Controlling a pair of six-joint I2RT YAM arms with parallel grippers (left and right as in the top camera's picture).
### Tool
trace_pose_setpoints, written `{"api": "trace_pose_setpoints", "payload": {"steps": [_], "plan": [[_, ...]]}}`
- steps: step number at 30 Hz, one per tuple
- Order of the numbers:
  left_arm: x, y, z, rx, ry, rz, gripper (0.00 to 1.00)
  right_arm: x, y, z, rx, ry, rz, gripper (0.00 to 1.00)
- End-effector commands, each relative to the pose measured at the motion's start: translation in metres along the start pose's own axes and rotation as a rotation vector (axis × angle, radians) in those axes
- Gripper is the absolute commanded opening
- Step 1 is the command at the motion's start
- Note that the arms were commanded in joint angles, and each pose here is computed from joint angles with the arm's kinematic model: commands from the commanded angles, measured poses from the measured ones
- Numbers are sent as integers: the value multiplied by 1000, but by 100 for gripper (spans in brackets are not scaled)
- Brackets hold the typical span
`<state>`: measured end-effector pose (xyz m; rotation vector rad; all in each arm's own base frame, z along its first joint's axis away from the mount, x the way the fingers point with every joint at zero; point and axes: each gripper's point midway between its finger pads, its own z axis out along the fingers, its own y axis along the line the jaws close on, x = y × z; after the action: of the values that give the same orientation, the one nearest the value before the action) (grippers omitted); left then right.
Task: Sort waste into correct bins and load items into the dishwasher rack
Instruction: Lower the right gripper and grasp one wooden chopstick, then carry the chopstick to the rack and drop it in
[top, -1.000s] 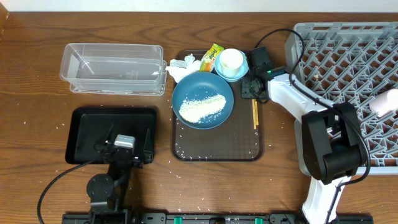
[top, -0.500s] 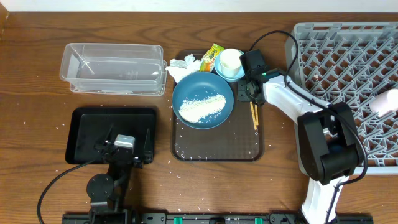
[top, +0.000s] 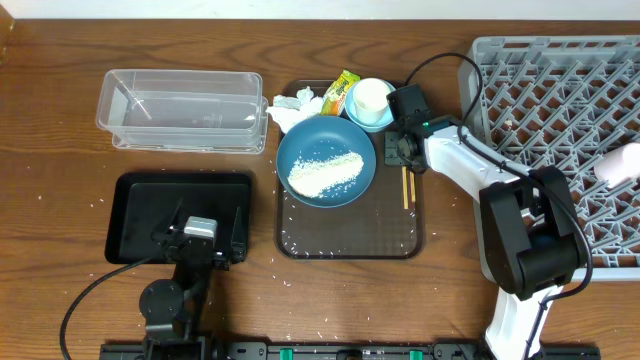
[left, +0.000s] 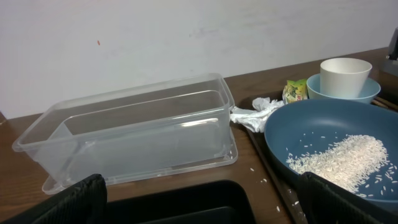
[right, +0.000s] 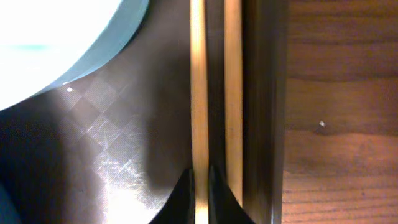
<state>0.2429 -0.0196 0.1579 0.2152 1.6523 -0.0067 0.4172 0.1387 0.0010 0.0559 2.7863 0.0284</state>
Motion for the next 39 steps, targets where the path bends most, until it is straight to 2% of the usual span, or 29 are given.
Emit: {"api": "trace_pose_setpoints", "payload": {"steps": [1,6,14,19,23,29,39], "plan": [[16,-2,2,6,39,-12,100,25,-3,10,15,74,3,1],[16,-2,2,6,39,-12,100,2,-3,-17,-4,15,21,1],[16,-2,2,6,39,-12,100,-71,-33,-111,-42,-225,64,1],[16,-2,2,6,39,-12,100,-100,-90,-176,-9,-388,107,1],[16,-2,2,6,39,-12,100,-109,-143,-207,57,-465,153,1],[16,-2,2,6,39,-12,100,-107,-190,-203,89,-448,130,1],[16,-2,2,6,39,-12,99,-107,-196,-147,30,-356,34,1]]}}
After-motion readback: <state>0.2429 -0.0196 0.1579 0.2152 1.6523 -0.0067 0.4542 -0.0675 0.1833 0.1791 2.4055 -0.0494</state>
